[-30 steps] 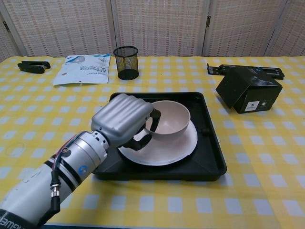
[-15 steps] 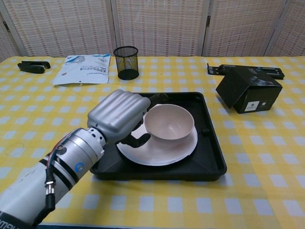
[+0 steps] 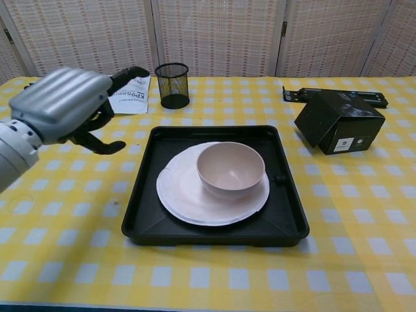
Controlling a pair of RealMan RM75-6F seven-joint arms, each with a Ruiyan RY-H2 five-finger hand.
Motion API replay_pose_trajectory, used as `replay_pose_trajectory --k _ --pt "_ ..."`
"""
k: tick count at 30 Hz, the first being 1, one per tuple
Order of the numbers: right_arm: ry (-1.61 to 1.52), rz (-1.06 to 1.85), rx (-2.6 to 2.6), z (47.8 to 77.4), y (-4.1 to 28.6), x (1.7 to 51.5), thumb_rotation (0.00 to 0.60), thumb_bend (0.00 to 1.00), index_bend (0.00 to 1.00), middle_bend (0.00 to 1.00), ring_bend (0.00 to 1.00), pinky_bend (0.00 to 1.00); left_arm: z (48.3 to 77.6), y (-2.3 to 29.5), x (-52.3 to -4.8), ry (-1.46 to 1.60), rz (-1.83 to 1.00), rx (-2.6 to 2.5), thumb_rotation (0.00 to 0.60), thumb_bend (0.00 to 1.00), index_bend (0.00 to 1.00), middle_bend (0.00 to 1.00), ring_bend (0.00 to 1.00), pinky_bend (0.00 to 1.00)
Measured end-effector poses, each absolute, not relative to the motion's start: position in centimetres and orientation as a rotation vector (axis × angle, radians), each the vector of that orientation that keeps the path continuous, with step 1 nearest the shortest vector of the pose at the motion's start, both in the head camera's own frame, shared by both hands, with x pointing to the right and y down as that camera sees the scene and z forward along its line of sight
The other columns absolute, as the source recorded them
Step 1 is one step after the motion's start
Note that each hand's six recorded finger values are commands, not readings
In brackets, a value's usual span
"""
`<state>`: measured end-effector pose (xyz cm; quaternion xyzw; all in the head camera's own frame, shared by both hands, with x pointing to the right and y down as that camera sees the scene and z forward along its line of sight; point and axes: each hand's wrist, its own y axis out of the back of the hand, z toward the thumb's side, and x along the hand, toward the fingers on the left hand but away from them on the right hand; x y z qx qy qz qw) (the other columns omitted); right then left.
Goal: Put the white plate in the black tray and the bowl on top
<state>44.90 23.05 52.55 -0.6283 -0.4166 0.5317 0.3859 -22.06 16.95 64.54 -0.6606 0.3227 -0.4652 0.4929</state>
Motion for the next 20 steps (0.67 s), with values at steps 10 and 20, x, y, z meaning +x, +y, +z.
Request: replay_pose_trajectory --k 10,20 --pt "-0.998 1.36 -1.642 54.4 22.8 43.4 0.6 0.34 0.0 0.0 0.0 0.0 59.7 21.1 -36.1 0.829 -1.413 -1.53 0.6 0.25 0.01 0.0 0.0 0.0" --pt "-0.972 1.384 -1.637 55.5 22.2 43.0 0.6 0.34 0.0 0.0 0.0 0.0 56.0 26.1 -41.6 0.978 -1.431 -1.518 0.6 0.23 0.0 0.0 0.0 0.0"
